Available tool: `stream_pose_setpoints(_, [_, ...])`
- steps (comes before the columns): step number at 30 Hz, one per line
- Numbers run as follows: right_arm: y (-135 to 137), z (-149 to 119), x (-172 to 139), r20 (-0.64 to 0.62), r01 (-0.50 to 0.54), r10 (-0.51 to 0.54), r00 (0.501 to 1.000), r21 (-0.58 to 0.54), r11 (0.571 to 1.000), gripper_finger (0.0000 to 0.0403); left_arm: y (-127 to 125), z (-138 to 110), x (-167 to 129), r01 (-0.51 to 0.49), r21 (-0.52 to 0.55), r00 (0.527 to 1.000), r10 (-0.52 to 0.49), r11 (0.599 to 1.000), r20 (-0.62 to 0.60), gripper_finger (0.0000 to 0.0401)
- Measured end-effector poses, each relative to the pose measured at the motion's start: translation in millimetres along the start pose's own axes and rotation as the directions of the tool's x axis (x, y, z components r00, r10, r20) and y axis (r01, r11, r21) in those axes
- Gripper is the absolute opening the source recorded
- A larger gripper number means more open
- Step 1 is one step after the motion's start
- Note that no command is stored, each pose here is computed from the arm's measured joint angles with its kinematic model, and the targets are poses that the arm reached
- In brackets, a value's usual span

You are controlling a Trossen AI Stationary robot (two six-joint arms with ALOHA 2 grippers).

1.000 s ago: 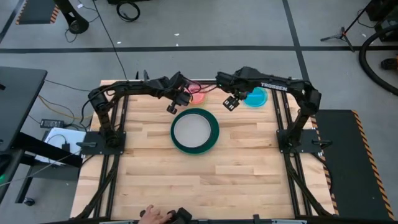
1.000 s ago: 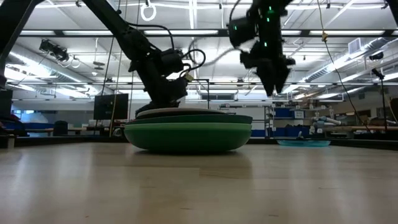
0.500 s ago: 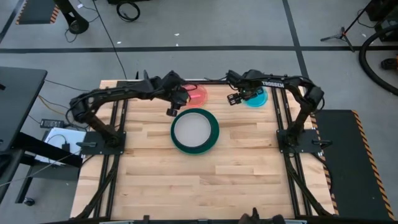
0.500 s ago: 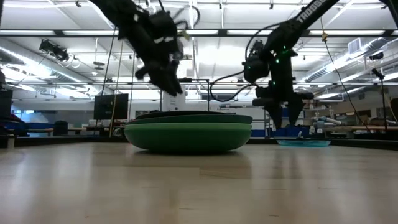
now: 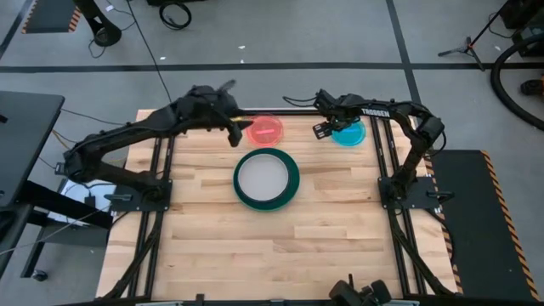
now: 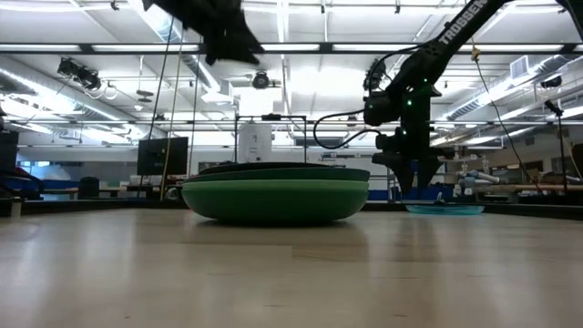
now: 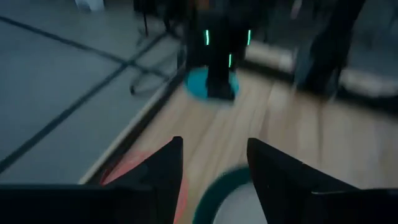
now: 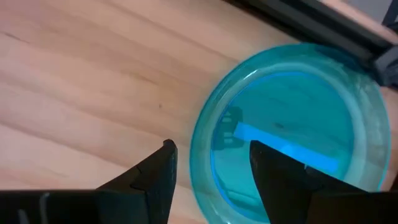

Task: Stack plastic plates
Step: Stack the transparent blue plate on the transparent pink plate

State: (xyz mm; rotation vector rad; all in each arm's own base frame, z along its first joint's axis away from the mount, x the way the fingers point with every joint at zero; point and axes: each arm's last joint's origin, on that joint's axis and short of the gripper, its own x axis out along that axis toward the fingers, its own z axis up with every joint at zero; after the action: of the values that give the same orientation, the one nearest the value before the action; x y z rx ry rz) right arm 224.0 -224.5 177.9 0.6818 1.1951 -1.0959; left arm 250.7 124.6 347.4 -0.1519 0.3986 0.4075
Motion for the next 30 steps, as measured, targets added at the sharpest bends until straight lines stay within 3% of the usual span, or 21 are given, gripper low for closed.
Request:
stream_pose_setpoints(4, [1.7,2.4,3.2,0.008,0.014,-0.014,1.0,-0.003,1.0,0.0208,-1.5,17.5,-20.3,0.002,-0.036,0.987,0.004,0.999,0.163,0.0183])
stream_pose_setpoints(11, [20.9,6.2,35.0,-0.172,0.106,-0.117,0.978,-0.073,0.992,0.0208,4.0,47.2,-48.1,-0.032,-0.047,0.887,0.05,0.998,0.459,0.0183])
stream_pose_setpoints(17, [29.5,10.3,42.0,-0.221,0.199,-0.217,0.951,-0.099,0.975,0.0198,8.3,48.1,-68.5,-0.064,-0.041,0.877,0.076,0.997,0.473,0.0183])
stream_pose_setpoints(22, [30.2,11.0,46.0,-0.28,0.213,-0.232,0.931,-0.096,0.972,0.0142,6.9,45.8,-101.5,-0.074,-0.041,0.871,0.084,0.996,0.484,0.0183])
stream_pose_setpoints(28, [31.9,9.3,48.8,-0.306,0.2,-0.211,0.928,-0.068,0.977,0.0022,0.1,34.5,-149.0,-0.034,-0.043,0.877,0.05,0.999,0.477,0.0183])
stream_pose_setpoints(30, [34.1,8.6,46.2,-0.304,0.192,-0.204,0.931,-0.069,0.979,0.0011,-2.0,29.0,-161.5,-0.013,-0.038,0.885,0.029,0.999,0.464,0.0183])
